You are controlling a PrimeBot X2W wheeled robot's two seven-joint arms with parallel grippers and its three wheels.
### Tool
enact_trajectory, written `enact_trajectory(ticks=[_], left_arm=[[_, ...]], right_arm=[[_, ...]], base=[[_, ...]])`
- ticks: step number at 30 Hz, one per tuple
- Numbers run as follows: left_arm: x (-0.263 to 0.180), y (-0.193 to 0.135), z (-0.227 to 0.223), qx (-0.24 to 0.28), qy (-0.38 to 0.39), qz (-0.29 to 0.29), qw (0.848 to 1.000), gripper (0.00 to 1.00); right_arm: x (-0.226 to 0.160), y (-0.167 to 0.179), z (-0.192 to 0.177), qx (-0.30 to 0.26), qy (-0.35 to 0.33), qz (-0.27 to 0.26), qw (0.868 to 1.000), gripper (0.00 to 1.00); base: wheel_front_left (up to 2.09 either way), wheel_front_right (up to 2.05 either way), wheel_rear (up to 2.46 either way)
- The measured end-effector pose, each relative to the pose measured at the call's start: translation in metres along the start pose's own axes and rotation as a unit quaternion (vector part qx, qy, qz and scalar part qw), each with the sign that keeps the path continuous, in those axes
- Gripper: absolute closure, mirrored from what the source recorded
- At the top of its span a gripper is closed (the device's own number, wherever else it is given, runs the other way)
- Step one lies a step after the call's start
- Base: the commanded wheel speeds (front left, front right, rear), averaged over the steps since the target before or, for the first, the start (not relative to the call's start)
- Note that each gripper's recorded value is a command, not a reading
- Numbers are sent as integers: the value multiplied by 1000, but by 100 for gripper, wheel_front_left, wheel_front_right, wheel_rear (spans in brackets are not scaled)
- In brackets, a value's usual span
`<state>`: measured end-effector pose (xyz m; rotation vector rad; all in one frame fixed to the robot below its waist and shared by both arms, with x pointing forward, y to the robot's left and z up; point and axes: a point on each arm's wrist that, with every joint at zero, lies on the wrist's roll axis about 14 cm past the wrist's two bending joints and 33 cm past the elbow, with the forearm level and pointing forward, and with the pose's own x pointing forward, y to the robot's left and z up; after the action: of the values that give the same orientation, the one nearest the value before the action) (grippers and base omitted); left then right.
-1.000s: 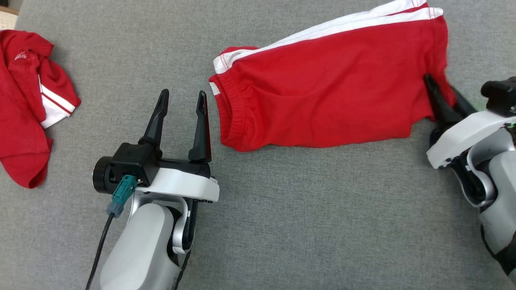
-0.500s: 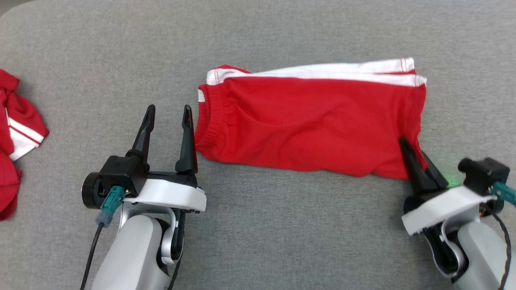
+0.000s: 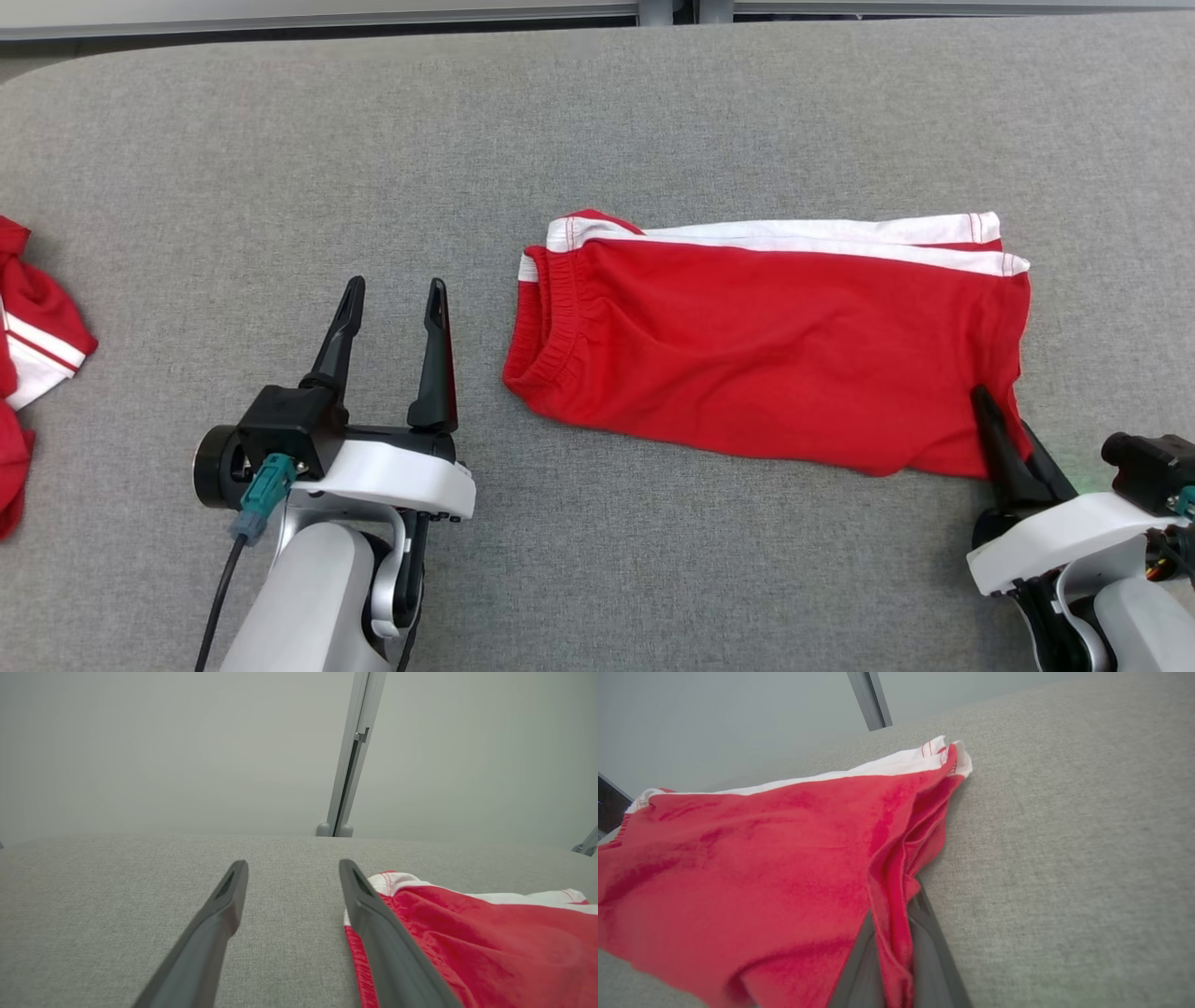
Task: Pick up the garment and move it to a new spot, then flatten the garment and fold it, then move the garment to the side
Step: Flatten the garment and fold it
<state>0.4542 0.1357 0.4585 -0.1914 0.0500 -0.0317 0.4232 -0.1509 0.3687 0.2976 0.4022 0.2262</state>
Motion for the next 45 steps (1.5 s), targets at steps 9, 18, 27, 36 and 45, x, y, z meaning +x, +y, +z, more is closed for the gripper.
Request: enact_trajectory(ticks=[9,18,27,36,45], left_arm=[[-3,0,1,2,1,0,1000,0],[-10,11,8,2,-5,15,1000,0],[-15,21,4,-3,2,33,999,0],[-11,19,2,-4,4,34,999,0],[-5,12,4,-2,-2,25,1000,0]], right_arm=[[20,14,42,-32,-40,22,998,100],[46,183,87,-80,-72,227,968,100],[42,234,4,-89,52,302,948,100],[38,244,19,-75,-3,330,941,0],[42,193,90,-53,-139,271,951,0]], base=[[0,0,0],[0,0,0],[0,0,0],[0,0,0],[0,0,0]])
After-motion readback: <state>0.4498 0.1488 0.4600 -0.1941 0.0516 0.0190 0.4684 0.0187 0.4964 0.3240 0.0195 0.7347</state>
